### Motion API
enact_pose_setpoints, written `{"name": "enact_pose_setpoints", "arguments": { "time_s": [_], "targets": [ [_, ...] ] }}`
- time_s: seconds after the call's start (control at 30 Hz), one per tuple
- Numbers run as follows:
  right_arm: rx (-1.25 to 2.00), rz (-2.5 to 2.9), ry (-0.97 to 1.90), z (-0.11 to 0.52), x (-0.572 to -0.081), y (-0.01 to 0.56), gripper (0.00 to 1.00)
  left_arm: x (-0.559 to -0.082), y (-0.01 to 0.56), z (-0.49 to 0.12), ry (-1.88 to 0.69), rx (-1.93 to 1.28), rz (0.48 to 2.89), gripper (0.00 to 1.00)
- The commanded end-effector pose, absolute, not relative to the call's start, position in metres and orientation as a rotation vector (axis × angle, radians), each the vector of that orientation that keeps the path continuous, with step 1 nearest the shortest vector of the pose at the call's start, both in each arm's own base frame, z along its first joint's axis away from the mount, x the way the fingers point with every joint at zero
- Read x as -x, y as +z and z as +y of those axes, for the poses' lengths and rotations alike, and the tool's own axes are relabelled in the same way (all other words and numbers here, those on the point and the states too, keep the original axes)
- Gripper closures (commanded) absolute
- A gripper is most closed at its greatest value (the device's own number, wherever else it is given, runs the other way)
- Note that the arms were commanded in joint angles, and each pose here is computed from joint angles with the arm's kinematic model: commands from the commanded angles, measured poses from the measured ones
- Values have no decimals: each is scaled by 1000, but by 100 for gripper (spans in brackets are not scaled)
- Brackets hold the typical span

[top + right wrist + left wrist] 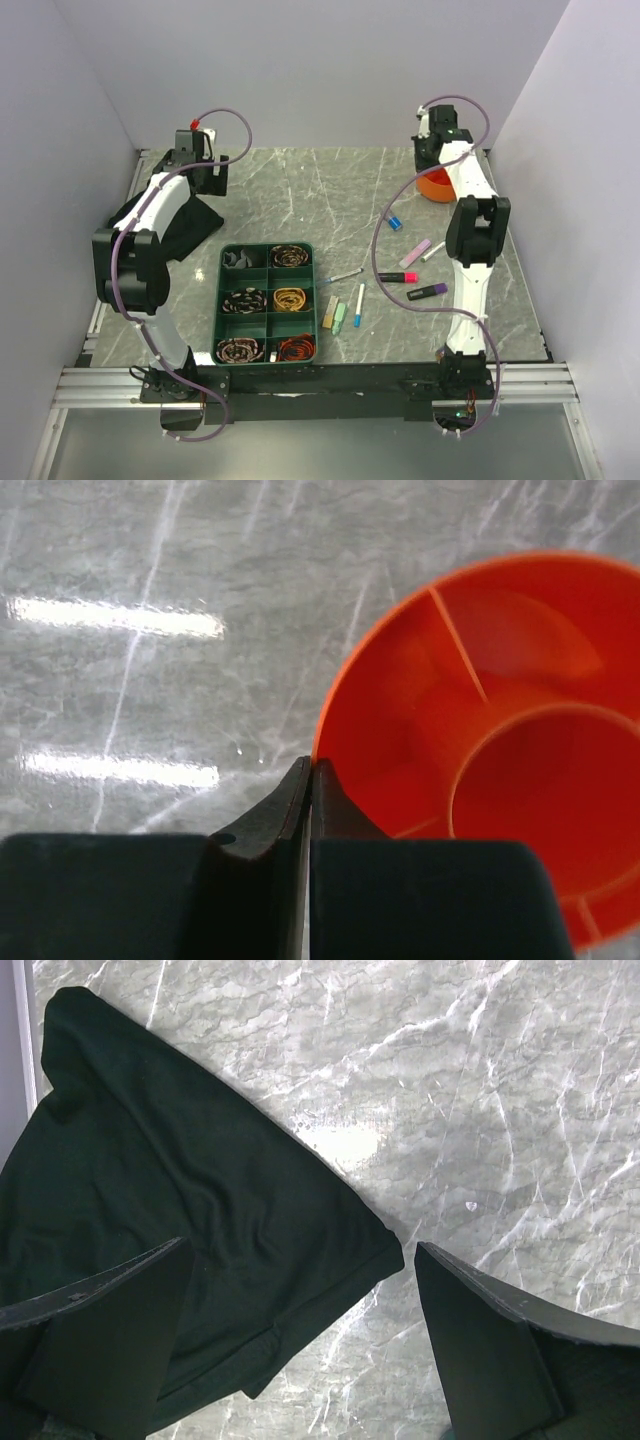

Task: Sort the stationery into containers
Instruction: Move the storage box to the center of the board.

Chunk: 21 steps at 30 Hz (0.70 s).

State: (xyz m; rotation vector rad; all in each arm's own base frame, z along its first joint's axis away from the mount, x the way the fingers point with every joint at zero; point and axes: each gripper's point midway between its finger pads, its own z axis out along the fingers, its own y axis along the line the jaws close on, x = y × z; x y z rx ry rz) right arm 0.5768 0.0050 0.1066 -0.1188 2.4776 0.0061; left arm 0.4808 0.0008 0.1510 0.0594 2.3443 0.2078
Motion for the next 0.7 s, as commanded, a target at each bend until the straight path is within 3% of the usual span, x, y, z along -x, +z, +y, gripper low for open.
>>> {"name": "enact_pose_setpoints", "arguments": {
  "time_s": [0.0,0.43,0.67],
  "targets": [
    [205,2480,-2,30,-567,114,100,-482,172,-1,197,-42,2284,1],
    [727,2261,270,164,-530,168,100,-476,169,-3,181,-31,2285,1],
    [912,2187,363,211,-510,163,100,-469,168,-3,174,-34,2289,1]
  ]
}}
